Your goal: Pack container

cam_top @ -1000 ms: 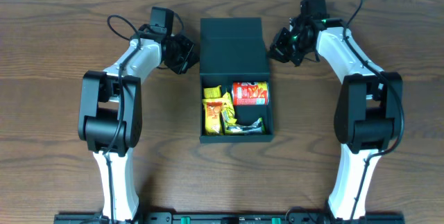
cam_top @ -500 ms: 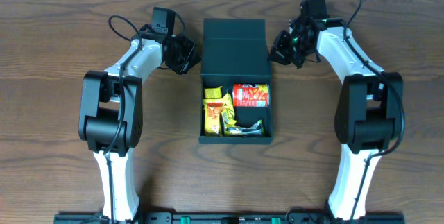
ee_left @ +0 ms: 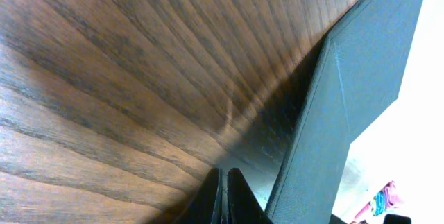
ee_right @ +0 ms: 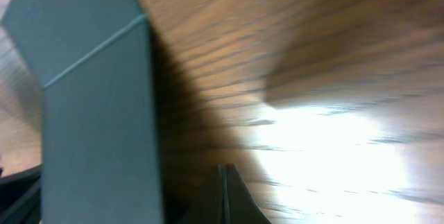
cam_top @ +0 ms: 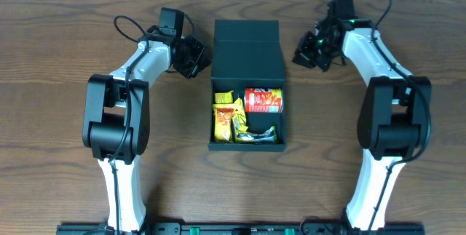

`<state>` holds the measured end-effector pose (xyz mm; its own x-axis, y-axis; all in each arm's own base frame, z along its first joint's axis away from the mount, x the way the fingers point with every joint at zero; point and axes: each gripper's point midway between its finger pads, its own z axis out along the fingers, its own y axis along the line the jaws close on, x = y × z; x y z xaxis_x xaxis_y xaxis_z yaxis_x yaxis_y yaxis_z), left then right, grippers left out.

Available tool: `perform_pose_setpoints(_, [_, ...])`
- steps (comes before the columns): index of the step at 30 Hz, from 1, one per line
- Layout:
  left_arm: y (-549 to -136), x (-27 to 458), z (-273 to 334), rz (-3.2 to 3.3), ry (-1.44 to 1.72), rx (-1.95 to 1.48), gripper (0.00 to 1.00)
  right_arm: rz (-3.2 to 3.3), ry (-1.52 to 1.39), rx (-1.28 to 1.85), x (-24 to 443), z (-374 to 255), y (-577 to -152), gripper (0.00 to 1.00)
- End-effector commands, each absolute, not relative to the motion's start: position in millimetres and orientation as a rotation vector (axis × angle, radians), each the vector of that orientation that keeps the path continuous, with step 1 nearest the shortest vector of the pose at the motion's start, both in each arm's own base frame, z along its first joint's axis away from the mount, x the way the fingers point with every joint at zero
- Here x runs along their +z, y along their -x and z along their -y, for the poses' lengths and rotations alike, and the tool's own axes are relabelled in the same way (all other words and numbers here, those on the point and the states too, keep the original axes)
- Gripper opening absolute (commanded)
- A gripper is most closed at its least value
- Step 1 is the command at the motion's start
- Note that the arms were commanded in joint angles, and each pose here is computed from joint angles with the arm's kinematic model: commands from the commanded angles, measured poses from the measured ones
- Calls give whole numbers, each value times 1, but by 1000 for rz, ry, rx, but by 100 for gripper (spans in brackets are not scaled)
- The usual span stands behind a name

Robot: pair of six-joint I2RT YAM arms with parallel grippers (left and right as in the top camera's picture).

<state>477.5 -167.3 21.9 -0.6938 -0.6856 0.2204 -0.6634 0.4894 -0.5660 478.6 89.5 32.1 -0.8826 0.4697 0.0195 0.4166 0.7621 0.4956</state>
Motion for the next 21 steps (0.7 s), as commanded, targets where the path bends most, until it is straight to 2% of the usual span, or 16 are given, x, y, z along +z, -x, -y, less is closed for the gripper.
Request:
perform_pose_setpoints(1, [-480,18,164,-2684,1195,-947,6,-2865,-703,725,27,-92,-477,1])
perform_pose_setpoints(13, [-481,16,162,-2677,1196,-922,6,-2912,-611,727,11,-125,-472,1])
perform_pose_setpoints(21, [-488,20,166,-2647,1181,-953,6,-2844,-621,856,21,-138,-485,1])
